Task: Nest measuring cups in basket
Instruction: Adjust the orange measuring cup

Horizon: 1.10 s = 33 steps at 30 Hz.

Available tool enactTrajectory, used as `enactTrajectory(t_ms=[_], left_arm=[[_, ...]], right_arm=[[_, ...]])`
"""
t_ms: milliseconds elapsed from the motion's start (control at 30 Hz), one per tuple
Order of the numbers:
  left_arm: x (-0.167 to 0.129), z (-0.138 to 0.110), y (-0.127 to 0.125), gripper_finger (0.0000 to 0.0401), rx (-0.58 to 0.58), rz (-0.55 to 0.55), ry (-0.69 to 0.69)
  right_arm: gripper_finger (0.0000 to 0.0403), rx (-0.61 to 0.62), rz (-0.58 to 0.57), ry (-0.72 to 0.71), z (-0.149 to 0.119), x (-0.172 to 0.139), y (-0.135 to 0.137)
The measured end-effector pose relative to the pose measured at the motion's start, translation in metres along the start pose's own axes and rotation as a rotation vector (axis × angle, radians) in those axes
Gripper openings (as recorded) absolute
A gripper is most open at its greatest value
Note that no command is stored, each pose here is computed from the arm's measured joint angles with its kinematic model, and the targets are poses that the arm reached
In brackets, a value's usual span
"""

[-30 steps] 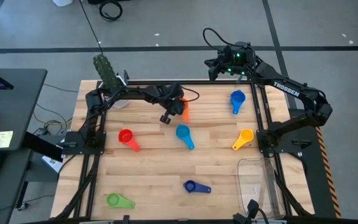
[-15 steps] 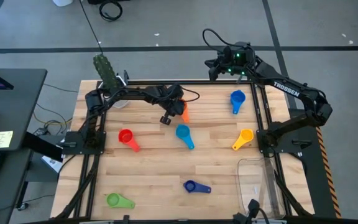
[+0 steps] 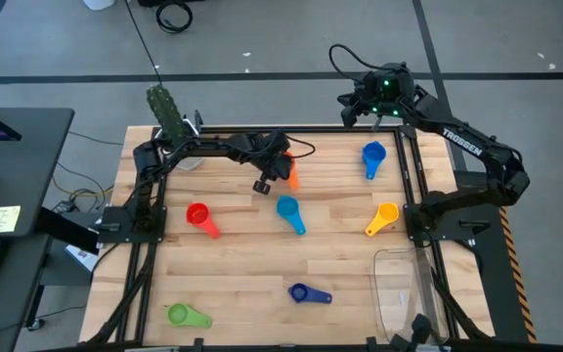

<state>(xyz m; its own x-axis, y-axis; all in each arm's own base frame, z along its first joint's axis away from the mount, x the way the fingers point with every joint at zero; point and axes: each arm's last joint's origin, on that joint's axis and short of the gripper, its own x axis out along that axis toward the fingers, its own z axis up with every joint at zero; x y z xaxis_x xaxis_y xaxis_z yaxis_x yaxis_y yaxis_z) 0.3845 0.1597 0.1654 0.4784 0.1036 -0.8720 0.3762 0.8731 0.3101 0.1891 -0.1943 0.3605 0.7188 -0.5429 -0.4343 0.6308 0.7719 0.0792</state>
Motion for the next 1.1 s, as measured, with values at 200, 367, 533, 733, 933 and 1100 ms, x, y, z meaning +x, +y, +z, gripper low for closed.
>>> enactTrajectory(t_ms=[200,367,533,733,933,1100], left_arm=[[0.000,-0.001,-0.001,0.0038,-0.001,-0.012,0.010],[0.000,0.001,-0.006,0.0039,0.001,-0.034,0.024],[0.001,0.003,-0.008,0.0039,0.006,-0.032,0.027],[0.001,0.006,-0.011,0.0032,0.031,-0.009,0.055],[0.001,0.009,-0.013,0.0015,0.040,-0.013,0.048],[0.001,0.008,-0.013,0.0063,0.021,-0.011,0.053]], right_arm=[[0.0036,-0.005,-0.007,0.014,-0.001,-0.009,-0.001],[0.0036,-0.006,-0.007,0.012,-0.001,-0.010,-0.001],[0.0036,-0.006,-0.007,0.011,-0.001,-0.010,-0.001],[0.0036,-0.006,-0.007,0.009,-0.001,-0.010,-0.001],[0.0036,-0.006,-0.007,0.010,-0.001,-0.010,-0.001],[0.0036,-0.006,-0.007,0.010,-0.001,-0.010,-0.001]])
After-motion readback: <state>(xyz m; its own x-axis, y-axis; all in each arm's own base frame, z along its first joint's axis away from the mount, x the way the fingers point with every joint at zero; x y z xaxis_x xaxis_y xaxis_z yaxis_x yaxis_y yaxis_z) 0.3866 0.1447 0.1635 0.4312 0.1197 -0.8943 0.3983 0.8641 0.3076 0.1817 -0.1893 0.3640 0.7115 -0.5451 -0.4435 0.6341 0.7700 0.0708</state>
